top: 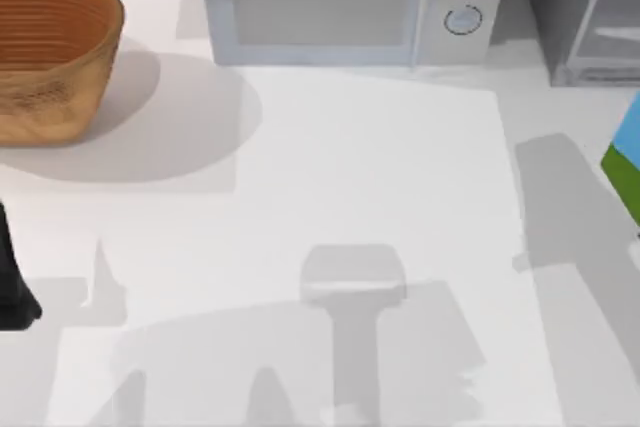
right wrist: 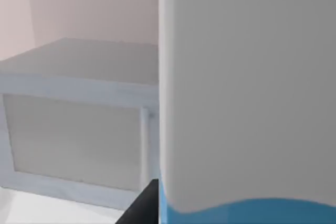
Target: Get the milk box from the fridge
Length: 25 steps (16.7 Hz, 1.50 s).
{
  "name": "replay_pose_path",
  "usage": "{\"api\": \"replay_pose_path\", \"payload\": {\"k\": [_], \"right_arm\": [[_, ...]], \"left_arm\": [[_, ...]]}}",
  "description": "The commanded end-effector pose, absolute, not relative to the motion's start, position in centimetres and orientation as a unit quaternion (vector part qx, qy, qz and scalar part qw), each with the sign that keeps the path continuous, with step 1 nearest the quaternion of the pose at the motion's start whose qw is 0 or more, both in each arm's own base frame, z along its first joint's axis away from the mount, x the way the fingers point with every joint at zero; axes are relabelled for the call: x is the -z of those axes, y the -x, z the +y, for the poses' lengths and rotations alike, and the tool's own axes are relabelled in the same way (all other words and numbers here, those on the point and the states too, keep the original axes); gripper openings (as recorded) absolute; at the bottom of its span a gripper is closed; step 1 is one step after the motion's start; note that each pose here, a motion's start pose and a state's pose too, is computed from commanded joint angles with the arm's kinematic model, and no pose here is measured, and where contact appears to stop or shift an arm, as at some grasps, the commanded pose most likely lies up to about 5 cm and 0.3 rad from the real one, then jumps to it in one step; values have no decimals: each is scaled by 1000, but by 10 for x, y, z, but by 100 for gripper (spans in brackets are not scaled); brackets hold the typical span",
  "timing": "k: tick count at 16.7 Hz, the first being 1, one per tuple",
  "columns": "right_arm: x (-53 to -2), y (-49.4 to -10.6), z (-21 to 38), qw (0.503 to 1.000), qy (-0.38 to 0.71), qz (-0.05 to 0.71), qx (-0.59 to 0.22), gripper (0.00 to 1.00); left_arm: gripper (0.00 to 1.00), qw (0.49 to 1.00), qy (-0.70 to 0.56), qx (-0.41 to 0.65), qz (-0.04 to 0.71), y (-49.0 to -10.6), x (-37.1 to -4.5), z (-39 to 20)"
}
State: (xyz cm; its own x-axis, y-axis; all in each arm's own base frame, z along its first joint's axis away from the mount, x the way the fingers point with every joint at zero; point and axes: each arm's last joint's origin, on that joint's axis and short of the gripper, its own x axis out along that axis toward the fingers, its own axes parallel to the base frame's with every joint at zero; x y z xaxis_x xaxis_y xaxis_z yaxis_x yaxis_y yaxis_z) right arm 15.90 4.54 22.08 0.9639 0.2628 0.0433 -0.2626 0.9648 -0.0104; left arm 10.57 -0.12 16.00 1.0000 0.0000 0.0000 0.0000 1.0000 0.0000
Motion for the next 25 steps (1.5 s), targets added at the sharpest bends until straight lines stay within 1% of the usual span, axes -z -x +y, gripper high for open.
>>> {"api": "replay_pose_path", "payload": {"k": [2,5,9,13,16,25], "right_arm": [[-221,-182,69,985,3,-9,-170,0],[-207,-215,113,974,5,13,-227,0],[-173,-240,175,955,6,25,-295,0],[-143,-244,225,938,2,11,-347,0],[-129,-242,245,930,0,1,-368,0],[-119,-248,253,929,3,5,-369,0]], "left_arm": [[100,1000,0,0,0,-106,-160,-1],[100,1000,0,0,0,-106,-160,-1],[100,1000,0,0,0,-106,-160,-1],[100,1000,0,0,0,-106,-160,-1],[100,1000,0,0,0,-106,-160,-1],[100,1000,0,0,0,-106,-160,-1]]}}
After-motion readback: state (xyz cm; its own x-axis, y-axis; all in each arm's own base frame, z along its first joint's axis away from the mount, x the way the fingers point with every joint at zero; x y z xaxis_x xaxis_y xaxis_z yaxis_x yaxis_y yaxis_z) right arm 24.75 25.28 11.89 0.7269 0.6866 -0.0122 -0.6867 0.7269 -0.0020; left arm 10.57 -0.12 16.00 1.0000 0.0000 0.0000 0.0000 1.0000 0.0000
